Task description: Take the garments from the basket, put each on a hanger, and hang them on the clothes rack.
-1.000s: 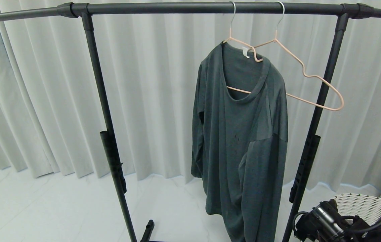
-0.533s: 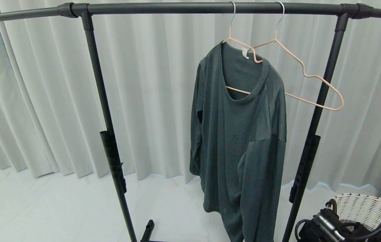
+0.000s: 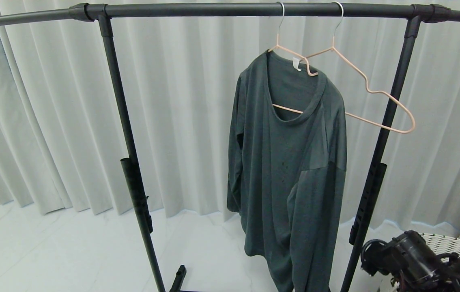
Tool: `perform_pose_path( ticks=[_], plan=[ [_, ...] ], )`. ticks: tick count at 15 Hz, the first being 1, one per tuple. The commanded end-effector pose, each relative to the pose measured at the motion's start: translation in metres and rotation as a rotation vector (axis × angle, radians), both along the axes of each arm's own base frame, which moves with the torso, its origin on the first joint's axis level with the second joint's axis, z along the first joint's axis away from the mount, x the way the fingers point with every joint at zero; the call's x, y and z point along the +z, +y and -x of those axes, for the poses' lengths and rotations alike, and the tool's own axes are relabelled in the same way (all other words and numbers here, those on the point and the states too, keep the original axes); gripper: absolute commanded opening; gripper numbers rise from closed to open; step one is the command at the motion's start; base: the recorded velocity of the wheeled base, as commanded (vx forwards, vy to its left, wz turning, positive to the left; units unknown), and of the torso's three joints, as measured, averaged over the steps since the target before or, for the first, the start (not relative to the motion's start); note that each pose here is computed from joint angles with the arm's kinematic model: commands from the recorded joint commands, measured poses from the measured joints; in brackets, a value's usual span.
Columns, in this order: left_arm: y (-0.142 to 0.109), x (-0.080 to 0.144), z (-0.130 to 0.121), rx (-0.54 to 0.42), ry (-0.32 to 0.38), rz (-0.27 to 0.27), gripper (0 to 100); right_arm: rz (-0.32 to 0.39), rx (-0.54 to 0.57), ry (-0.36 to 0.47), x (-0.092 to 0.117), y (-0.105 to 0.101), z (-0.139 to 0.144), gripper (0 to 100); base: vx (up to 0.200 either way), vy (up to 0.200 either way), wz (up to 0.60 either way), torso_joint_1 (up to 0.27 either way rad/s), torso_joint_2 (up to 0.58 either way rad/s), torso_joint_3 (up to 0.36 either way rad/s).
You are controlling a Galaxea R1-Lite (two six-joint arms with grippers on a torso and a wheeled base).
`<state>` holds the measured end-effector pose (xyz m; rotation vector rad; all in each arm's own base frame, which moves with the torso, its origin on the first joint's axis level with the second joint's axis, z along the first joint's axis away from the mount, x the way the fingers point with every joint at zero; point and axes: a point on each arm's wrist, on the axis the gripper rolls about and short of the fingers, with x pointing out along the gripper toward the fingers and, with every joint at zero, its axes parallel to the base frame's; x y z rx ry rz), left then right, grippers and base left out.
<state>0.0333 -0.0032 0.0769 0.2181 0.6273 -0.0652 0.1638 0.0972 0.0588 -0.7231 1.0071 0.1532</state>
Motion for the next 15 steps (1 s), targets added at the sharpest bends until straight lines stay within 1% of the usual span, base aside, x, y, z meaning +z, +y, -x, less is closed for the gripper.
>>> perform_pose_path(
  ticks=[1, 3, 5, 6, 7, 10, 11, 13, 15],
  plan=[
    [0.000, 0.001, 0.002, -0.012, -0.027, 0.008, 100, -0.110, -0.020, -0.177, 0.048, 0.004, -0.006, 0, 0.000, 0.000, 0.00, 0.000, 0.00, 0.000],
    [0.000, 0.001, 0.002, -0.012, -0.027, 0.010, 100, -0.143, -0.026, -0.251, 0.070, 0.008, -0.013, 0, -0.200, 0.000, 0.00, 0.005, 0.00, 0.000],
    [0.000, 0.001, 0.002, -0.012, -0.031, 0.013, 100, -0.177, -0.020, -0.306, 0.085, 0.014, -0.018, 0, -0.200, 0.000, 0.00, 0.005, 0.00, 0.005],
    [0.000, 0.001, 0.003, -0.014, -0.037, 0.015, 100, -0.188, -0.015, -0.321, 0.089, 0.016, -0.019, 0, -0.200, 0.000, 0.00, -0.002, 0.00, 0.012],
    [0.000, 0.001, 0.003, -0.011, -0.044, 0.018, 100, -0.214, 0.001, -0.348, 0.097, 0.023, -0.021, 0, -0.200, 0.000, 0.00, 0.002, 0.00, -0.002],
    [0.001, 0.002, 0.006, -0.011, -0.073, 0.028, 100, -0.268, 0.045, -0.394, 0.113, 0.038, -0.022, 0, -0.200, 0.000, 0.00, 0.004, 0.00, 0.002],
    [0.001, 0.002, 0.006, -0.012, -0.078, 0.030, 100, -0.301, 0.047, -0.406, 0.118, 0.046, -0.024, 0, -0.200, 0.000, 0.00, 0.002, 0.00, -0.002],
    [0.001, 0.003, 0.006, -0.012, -0.080, 0.030, 100, -0.393, 0.037, -0.426, 0.127, 0.066, -0.028, 0, -0.200, 0.000, 0.00, 0.002, 0.00, 0.005],
    [0.001, 0.003, 0.008, -0.028, -0.100, 0.045, 100, -0.484, 0.039, -0.447, 0.139, 0.089, -0.032, 0, 0.000, 0.000, 0.00, 0.000, 0.00, 0.000]
  ],
)
